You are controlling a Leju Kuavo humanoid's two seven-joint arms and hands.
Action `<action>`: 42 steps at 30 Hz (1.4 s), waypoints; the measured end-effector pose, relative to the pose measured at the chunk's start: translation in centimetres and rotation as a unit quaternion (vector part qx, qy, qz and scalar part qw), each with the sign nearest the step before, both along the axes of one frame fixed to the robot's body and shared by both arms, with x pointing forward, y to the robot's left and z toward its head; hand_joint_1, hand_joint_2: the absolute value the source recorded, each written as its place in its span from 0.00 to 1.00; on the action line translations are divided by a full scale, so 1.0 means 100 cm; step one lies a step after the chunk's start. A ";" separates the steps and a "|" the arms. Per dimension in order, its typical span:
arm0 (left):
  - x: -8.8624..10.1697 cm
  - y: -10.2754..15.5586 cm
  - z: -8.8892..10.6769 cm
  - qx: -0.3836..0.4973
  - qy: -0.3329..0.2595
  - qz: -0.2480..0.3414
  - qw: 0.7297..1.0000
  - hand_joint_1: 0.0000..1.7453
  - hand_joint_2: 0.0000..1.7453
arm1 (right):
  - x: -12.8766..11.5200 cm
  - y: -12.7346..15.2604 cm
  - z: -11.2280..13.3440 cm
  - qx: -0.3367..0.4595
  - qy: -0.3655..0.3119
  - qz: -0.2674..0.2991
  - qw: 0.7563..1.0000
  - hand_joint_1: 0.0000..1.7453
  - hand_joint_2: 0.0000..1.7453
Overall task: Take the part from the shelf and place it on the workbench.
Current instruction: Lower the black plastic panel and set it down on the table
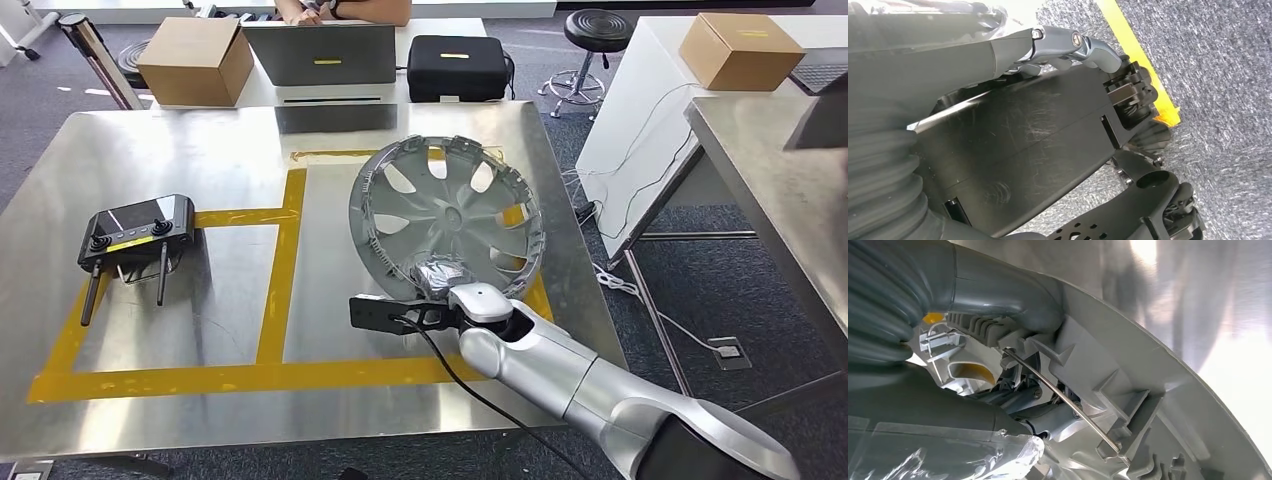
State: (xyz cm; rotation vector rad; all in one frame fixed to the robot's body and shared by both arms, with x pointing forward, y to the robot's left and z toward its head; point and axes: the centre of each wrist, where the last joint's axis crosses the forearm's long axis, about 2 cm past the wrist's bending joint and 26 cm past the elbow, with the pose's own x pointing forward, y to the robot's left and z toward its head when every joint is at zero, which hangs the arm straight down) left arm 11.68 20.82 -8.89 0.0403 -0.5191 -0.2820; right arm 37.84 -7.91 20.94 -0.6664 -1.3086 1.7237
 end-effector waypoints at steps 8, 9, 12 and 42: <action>0.001 0.001 0.000 -0.008 -0.002 -0.005 1.000 0.00 1.00 | 0.017 -0.010 -0.001 -0.021 -0.055 -0.050 0.997 1.00 1.00; 0.001 0.001 0.000 -0.009 -0.002 -0.006 1.000 0.00 1.00 | 0.019 -0.011 0.000 -0.020 -0.061 -0.052 0.997 1.00 1.00; 0.001 0.002 0.000 -0.009 -0.003 -0.011 1.000 0.00 1.00 | 0.021 -0.012 0.001 -0.024 -0.069 -0.055 0.996 1.00 1.00; 0.001 0.003 0.000 -0.011 -0.007 -0.018 1.000 0.00 1.00 | -0.015 0.053 0.024 0.015 -0.085 0.097 0.992 0.00 0.00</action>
